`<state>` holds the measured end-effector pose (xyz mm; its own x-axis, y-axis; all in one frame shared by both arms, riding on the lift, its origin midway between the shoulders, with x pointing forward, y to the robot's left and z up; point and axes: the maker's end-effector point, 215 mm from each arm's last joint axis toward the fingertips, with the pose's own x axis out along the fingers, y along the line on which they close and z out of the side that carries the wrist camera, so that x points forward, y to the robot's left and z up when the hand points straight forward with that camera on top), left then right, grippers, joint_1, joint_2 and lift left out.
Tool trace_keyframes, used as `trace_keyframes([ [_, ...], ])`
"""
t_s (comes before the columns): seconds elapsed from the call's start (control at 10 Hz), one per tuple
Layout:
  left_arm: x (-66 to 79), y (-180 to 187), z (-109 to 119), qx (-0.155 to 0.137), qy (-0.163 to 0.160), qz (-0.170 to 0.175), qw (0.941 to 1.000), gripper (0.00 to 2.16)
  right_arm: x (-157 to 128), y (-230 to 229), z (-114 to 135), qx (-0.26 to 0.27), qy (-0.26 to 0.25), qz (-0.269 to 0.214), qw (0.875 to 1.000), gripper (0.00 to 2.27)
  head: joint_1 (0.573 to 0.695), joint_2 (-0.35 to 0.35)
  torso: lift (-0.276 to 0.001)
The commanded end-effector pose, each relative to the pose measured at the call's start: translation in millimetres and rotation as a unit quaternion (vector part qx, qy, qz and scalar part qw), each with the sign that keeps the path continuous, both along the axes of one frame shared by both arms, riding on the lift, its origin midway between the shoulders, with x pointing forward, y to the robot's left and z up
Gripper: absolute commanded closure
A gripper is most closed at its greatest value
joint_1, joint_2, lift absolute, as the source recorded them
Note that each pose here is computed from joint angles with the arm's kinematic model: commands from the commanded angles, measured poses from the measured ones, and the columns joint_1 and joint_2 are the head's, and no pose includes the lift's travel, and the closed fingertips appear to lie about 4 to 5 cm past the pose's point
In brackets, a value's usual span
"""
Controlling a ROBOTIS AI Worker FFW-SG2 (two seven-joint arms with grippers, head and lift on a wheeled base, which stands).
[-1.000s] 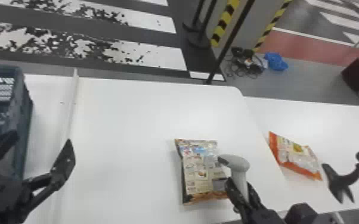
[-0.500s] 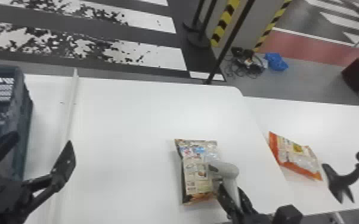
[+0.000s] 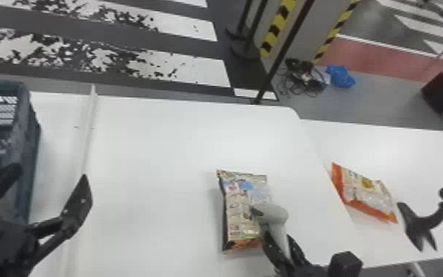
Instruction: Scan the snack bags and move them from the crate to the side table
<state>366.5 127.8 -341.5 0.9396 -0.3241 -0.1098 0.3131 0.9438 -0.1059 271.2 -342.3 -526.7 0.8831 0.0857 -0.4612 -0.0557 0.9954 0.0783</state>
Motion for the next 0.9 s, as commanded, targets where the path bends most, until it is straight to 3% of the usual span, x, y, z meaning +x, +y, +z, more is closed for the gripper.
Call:
trace_keyframes([
  [0.0,-0.4,-0.8,0.4,-0.002,0.0,0.001,1.0,0.07,1.1,-4.2,6.2,0.002,-0.008,-0.004,1.0,2.24,0.695,-0.35,-0.087],
  [0.2,-0.6,-0.2,1.5,-0.001,-0.001,0.0,1.0,0.07,11.2,-19.7,44.1,0.002,-0.041,-0.013,0.999,2.24,0.695,-0.35,-0.087],
  [0.3,-1.5,-0.3,1.2,-0.001,-0.001,0.0,1.0,0.07,16.7,-38.1,51.0,-0.002,-0.042,-0.019,0.999,2.24,0.695,-0.35,-0.087],
  [0.8,-14.8,14.1,15.6,0.001,-0.013,0.012,0.9998,0.07,81.6,-141.8,36.5,-0.007,-0.002,-0.015,1.0,2.24,0.695,-0.35,-0.087],
])
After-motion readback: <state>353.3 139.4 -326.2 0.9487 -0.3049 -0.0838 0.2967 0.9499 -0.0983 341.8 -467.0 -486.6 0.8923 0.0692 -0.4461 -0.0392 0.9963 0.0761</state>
